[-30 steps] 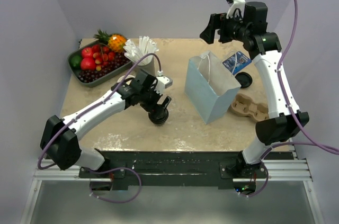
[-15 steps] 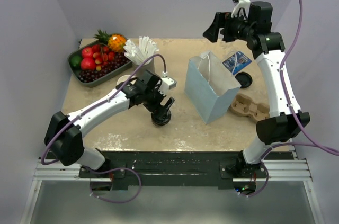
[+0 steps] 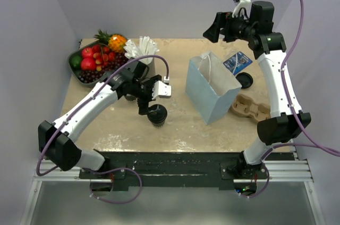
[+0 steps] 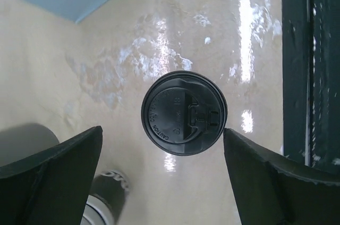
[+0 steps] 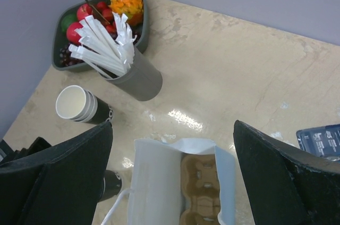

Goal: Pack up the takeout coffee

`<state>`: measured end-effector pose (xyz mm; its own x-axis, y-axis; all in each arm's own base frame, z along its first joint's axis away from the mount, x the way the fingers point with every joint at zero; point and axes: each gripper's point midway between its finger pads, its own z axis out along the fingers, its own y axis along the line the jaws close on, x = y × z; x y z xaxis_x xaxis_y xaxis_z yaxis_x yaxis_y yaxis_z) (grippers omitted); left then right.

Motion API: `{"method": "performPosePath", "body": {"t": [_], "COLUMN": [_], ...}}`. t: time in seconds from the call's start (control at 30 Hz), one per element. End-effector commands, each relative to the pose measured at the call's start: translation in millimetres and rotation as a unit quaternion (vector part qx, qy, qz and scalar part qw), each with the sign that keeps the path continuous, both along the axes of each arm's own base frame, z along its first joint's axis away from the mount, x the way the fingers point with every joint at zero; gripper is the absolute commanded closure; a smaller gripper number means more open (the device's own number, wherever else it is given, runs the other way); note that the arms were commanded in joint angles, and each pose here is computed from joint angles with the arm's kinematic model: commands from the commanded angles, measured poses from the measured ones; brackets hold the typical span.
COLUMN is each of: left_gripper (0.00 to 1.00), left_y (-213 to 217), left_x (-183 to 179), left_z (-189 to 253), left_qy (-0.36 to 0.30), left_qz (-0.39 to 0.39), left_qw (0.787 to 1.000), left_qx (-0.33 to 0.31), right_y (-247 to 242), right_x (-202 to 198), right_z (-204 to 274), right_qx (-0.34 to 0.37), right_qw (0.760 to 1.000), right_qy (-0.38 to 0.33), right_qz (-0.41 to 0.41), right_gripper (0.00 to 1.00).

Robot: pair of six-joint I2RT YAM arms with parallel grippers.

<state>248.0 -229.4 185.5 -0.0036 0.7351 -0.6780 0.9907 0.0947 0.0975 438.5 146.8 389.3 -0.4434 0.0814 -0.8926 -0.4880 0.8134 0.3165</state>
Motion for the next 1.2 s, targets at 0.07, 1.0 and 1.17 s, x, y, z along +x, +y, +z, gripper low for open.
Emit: {"method": "performPosePath", "body": {"t": [0.07, 1.0, 1.17], "left_gripper": [0.0, 0.03, 0.06], "left_y": [-1.7, -15.4, -11.0], "left_x": [-36.1, -12.0, -13.7], "left_z": [-5.9, -54.2, -58.7], "left_qy": [-0.052, 0.004, 0.01], "left_qz": [-0.308, -0.259, -0.261], "left_qw": [0.95, 0.961, 0.959], "left_qx": [0.023, 0.098, 0.107], "right_y": [3.6, 1.0, 0.4], "right_x": [-4.2, -12.5, -12.6], "right_z": [6.9, -1.7, -4.1], "right_qx": [0.008, 0.007, 0.006], "right_qw": [1.0, 1.0, 1.0], "right_qy": [-0.018, -0.01, -0.007], "right_qz": [0.019, 0.027, 0.025], "right_gripper": [0.01, 0.01, 0.01]}}
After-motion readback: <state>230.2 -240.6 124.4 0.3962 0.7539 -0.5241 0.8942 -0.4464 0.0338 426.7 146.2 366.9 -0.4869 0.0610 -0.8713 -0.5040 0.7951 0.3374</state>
